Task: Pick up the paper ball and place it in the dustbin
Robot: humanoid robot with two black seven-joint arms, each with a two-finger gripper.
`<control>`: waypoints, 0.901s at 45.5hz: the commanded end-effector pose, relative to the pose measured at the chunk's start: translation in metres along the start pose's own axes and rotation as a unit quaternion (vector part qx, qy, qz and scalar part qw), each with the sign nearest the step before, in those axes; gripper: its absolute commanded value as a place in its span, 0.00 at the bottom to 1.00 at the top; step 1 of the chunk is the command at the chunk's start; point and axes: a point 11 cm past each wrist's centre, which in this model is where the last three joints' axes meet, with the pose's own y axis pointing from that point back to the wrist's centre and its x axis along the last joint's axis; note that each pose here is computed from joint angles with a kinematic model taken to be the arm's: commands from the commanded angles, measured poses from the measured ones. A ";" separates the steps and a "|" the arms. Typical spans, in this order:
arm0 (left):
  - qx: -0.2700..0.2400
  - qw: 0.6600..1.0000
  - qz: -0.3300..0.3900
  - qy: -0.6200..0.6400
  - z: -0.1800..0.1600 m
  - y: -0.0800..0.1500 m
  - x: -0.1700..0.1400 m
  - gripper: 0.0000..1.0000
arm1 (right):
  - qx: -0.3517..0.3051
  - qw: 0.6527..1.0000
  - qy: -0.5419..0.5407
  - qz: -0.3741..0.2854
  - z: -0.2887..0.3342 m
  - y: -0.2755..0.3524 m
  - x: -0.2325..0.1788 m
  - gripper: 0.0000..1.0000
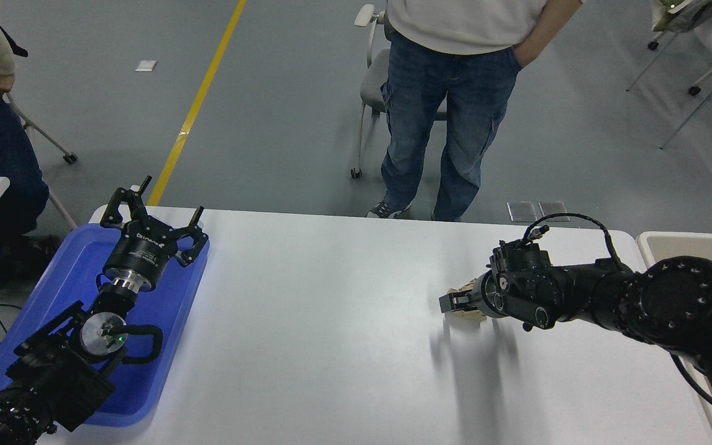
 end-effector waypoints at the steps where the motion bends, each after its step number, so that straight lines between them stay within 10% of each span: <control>1: 0.000 1.000 0.000 0.000 0.000 0.000 0.000 1.00 | 0.005 0.999 -0.019 0.035 -0.001 -0.003 0.001 1.00; 41: 0.000 1.000 0.000 0.000 0.000 0.000 0.000 1.00 | 0.013 0.999 -0.026 0.033 -0.006 -0.008 -0.010 0.87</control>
